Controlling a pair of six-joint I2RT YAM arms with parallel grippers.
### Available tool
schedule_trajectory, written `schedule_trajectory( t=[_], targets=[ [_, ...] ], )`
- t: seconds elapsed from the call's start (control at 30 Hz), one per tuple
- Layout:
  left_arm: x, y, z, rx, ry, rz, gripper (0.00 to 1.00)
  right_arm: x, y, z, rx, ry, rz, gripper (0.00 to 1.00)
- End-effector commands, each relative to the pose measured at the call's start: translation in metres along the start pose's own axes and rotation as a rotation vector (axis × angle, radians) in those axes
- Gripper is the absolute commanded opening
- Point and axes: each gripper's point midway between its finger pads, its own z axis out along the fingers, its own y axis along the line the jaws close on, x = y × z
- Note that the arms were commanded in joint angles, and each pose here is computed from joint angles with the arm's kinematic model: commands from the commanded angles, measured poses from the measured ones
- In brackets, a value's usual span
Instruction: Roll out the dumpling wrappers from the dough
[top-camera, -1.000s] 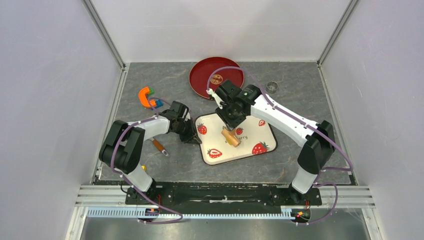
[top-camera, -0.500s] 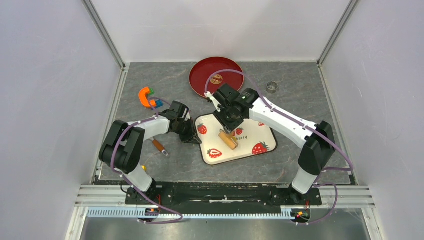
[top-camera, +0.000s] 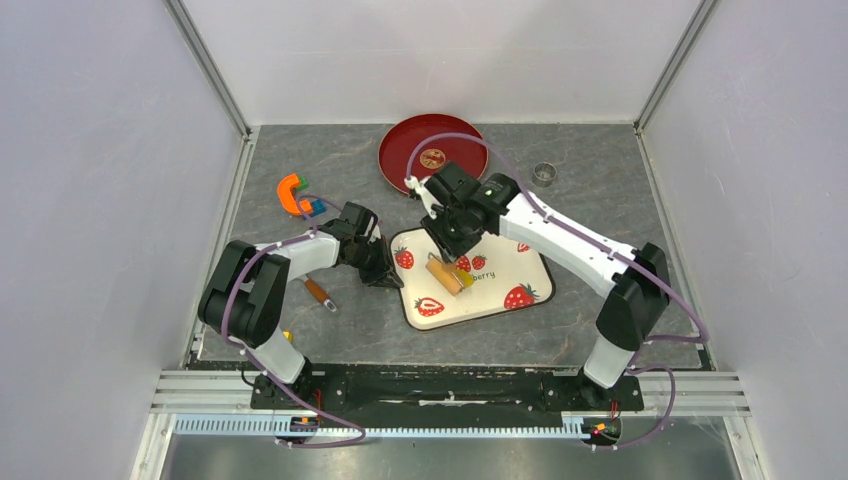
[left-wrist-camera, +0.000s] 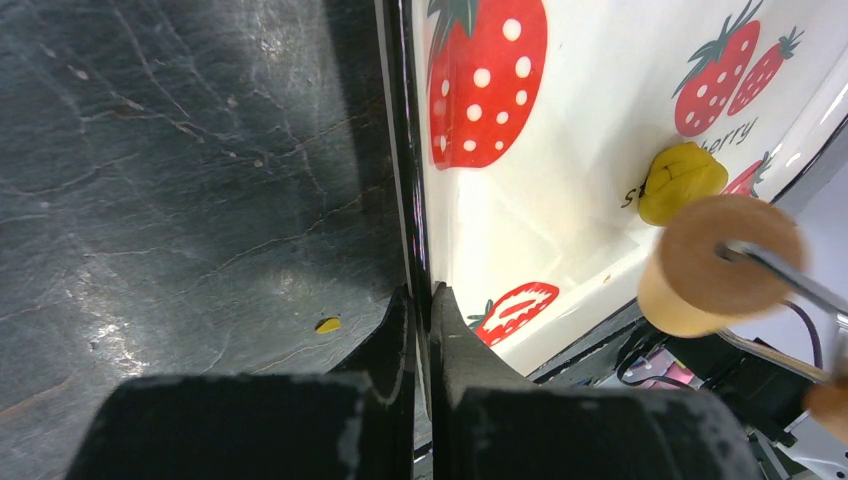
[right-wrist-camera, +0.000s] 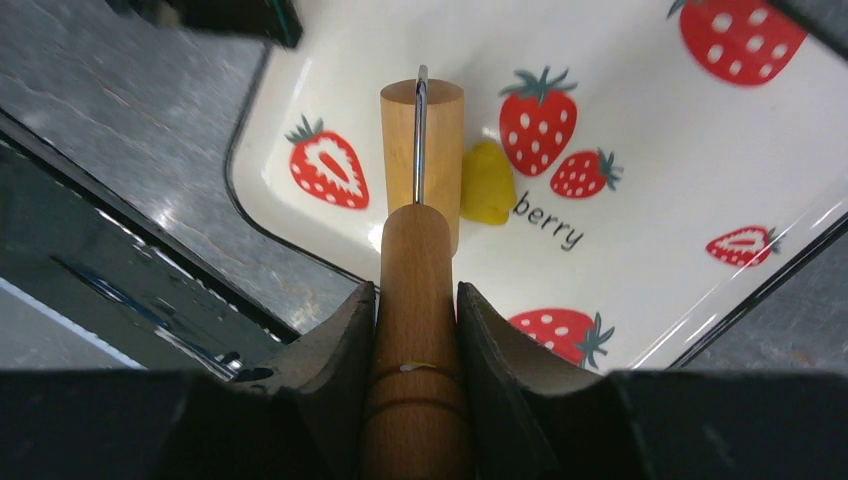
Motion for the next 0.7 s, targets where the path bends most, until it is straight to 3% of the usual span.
schedule_trajectory(
  t=[0.0, 0.4, 0.67],
  targets=[
    [0.007, 0.015, -0.001, -0.047, 0.017, 0.067, 0.02, -0.063, 0.006, -0.061, -0.059, -0.265, 0.021, 0.00],
    [0.006, 0.015, -0.001, -0.050, 0.019, 0.075, 0.02, -0.032, -0.033, -0.038, 0.115, -0.120, 0.041, 0.00],
    [0.006, 0.015, -0.001, -0.052, 0.022, 0.077, 0.02, -0.014, -0.034, -0.022, 0.114, -0.066, 0.034, 0.00]
  ],
)
